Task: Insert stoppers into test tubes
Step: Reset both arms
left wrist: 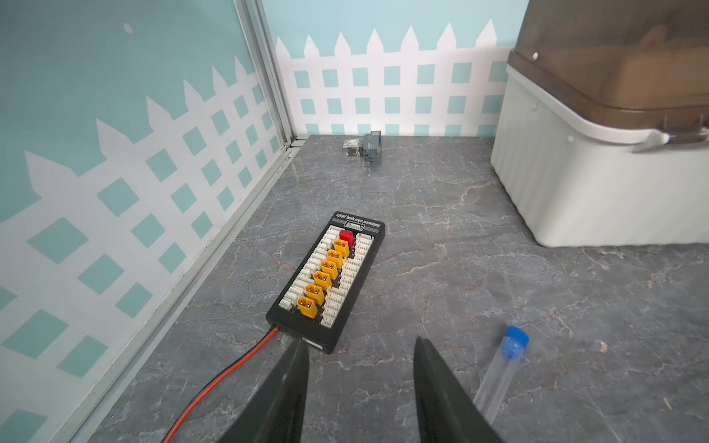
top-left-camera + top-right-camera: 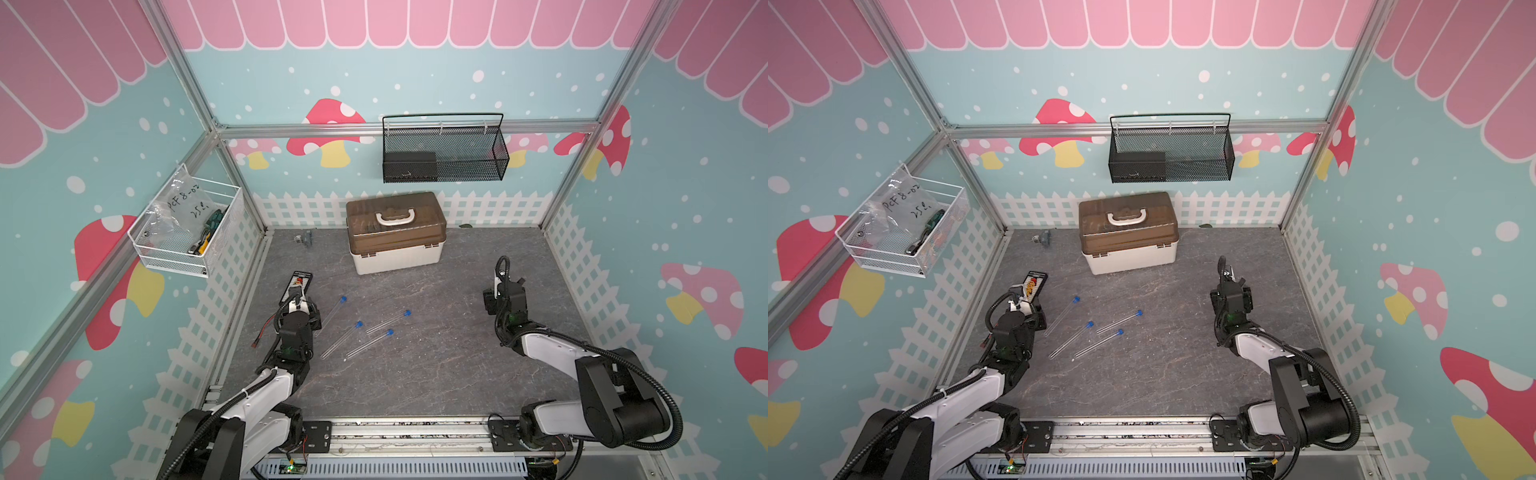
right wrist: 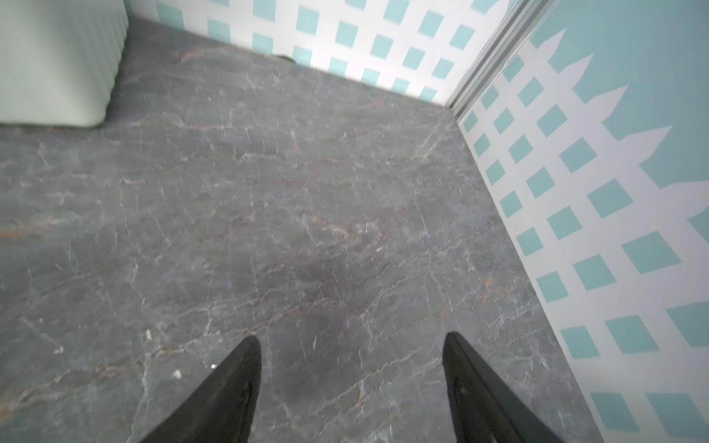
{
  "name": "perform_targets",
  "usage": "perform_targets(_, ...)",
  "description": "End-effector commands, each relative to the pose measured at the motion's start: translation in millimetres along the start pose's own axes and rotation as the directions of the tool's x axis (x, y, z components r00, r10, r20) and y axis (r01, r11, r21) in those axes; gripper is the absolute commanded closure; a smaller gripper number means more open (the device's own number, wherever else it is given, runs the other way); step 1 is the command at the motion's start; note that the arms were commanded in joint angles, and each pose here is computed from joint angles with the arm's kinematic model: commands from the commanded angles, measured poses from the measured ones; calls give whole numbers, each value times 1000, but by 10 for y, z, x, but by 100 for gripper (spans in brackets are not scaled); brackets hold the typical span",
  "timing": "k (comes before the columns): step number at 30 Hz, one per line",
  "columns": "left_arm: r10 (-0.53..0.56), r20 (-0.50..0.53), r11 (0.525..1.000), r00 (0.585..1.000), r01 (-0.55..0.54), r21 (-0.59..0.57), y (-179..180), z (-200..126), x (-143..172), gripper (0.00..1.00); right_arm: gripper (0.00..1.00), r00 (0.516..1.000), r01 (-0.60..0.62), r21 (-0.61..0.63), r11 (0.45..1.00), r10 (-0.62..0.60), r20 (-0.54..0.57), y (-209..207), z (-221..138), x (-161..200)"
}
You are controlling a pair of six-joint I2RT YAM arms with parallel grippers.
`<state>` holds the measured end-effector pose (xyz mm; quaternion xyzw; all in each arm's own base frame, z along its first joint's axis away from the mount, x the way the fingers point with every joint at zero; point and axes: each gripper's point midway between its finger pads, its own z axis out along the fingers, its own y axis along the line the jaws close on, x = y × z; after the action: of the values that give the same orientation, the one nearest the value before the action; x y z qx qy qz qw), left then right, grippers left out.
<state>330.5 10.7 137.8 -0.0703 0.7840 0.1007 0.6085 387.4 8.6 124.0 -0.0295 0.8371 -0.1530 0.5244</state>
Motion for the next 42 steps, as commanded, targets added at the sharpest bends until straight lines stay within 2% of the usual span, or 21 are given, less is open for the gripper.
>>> perform_targets(1,-48,144,999,988,45,27,-22,46,-265,51,27,976,-63,-43,997,70,206,-67,32,-487)
perform_targets(5,-57,207,997,977,44,69,-110,143,-291,51,28,981,-75,-88,993,89,174,-64,116,-475)
perform_targets(9,-50,190,997,980,39,62,-134,277,-163,51,29,993,-65,-90,994,73,97,-82,44,-338)
perform_targets(12,-37,211,997,977,20,78,-192,328,-66,50,28,994,-57,-93,994,65,85,-106,-26,-276)
perform_targets(14,-42,147,995,988,29,92,-202,364,-30,50,28,995,-47,-114,992,56,83,-70,-12,-276)
perform_targets(18,-51,133,997,990,41,72,-154,465,-47,49,30,1000,10,-138,990,-9,14,-13,-1,-127)
perform_targets(20,-60,116,996,991,52,72,-144,492,-49,49,27,999,32,-95,995,-27,45,-70,-27,20)
perform_targets(22,-61,106,997,992,57,46,-101,539,-36,48,25,993,33,-108,994,-20,115,-45,-24,84)
perform_targets(23,-71,86,997,994,69,30,-84,561,-26,45,26,992,18,-125,992,-3,123,-20,2,59)
perform_targets(24,-88,78,995,993,91,-32,17,585,-28,6,26,991,18,-159,987,3,135,30,56,30)
perform_targets(25,-97,83,993,992,103,-63,69,598,-36,1,28,995,20,-167,986,-3,102,61,137,94)
perform_targets(27,-94,79,993,992,98,-59,60,602,-34,1,27,995,-68,-127,990,77,64,-115,242,200)
perform_targets(29,-86,61,994,994,89,-61,52,629,-13,1,23,986,-121,-109,987,132,102,-209,211,306)
perform_targets(30,-76,37,995,996,79,-68,50,659,17,1,24,979,-135,-93,986,148,143,-250,192,246)
perform_targets(31,-76,16,994,997,77,-72,42,689,26,1,24,983,-142,-66,988,149,108,-294,198,286)
perform_targets(32,-83,24,994,996,85,-68,41,687,4,1,4,984,-137,-61,989,143,102,-287,203,314)
perform_targets(33,-75,35,995,997,77,-62,33,673,1,1,1,981,-138,-56,989,144,130,-290,195,275)
perform_targets(38,-64,23,997,998,65,-50,3,688,12,1,1,985,-127,-41,991,131,110,-291,190,288)
perform_targets(40,-68,22,996,997,69,-49,3,690,11,1,1,988,-85,-110,990,98,122,-159,210,241)
perform_targets(42,-67,22,997,997,68,-48,2,690,10,1,1,991,-80,-117,990,91,100,-137,230,260)
